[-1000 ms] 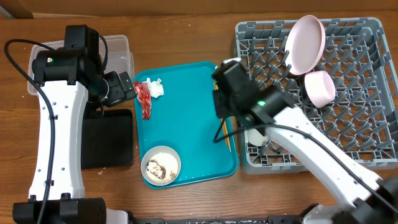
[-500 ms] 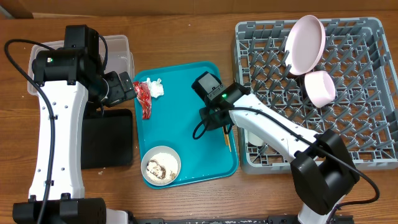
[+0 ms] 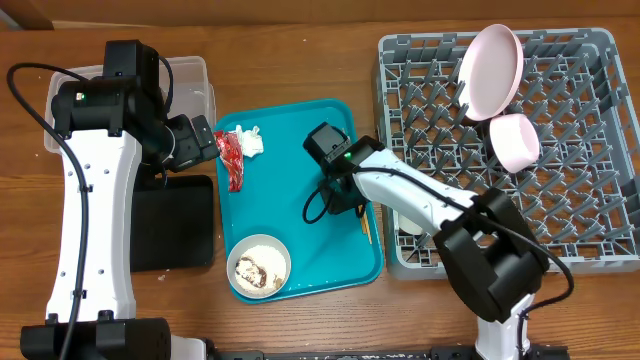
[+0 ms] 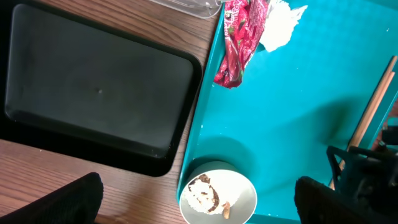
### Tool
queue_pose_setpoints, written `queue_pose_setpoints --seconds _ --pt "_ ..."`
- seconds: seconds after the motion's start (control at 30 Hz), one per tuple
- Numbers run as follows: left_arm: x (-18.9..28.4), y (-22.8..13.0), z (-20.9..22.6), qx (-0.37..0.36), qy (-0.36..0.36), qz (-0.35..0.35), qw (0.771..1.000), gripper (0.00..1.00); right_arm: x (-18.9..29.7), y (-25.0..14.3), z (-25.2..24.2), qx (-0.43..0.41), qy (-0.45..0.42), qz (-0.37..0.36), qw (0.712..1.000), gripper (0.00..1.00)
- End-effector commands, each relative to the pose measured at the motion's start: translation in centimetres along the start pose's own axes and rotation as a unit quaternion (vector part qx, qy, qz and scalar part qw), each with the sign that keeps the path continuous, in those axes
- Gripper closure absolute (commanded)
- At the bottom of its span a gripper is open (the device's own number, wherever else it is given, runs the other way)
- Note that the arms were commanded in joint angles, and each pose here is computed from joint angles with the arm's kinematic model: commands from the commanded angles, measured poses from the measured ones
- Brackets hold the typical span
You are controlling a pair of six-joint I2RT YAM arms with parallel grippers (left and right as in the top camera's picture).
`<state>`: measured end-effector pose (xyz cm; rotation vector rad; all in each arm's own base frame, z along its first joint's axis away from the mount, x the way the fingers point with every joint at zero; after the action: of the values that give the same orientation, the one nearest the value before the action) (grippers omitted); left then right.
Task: Sort waste into correct bins and load items into the dishwasher
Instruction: 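Move the right gripper down to the chopsticks on the tray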
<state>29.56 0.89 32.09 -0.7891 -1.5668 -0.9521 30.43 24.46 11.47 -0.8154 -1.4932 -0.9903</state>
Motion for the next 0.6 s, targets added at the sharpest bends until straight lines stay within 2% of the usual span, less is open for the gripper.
queue_pose_setpoints --seconds 0.0,0.23,0.4,0.57 --pt "0.2 0.2 0.0 0.008 0.004 -0.008 1.000 0.00 0.0 0.5 -0.2 0.004 -0.026 -0.019 0.999 0.61" --pt "0.2 0.2 0.0 0.008 0.004 -0.008 1.000 0.00 -1.0 0.7 -0.4 0.008 -0.046 -0.020 0.999 0.59" --pt "0.2 0.2 0.0 0.008 0.004 -0.008 1.000 0.00 -2.3 0.8 -1.2 0.010 -0.112 -0.021 0.993 0.59" --pt "0.2 0.2 0.0 0.008 0.004 -0.008 1.000 0.00 -2.4 0.8 -1.1 0.010 -0.108 -0.020 0.994 0.59"
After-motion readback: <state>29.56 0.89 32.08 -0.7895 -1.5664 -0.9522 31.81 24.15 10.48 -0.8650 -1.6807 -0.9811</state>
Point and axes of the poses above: each gripper's point midway between its finger pads, its own x axis back along the fingers, its own z axis along the line the jaws close on, y = z × x, the point moved 10 cm from there along x, back along the fingers, and after that the axes turned 3 degrees about x, right-handed, at the moved point
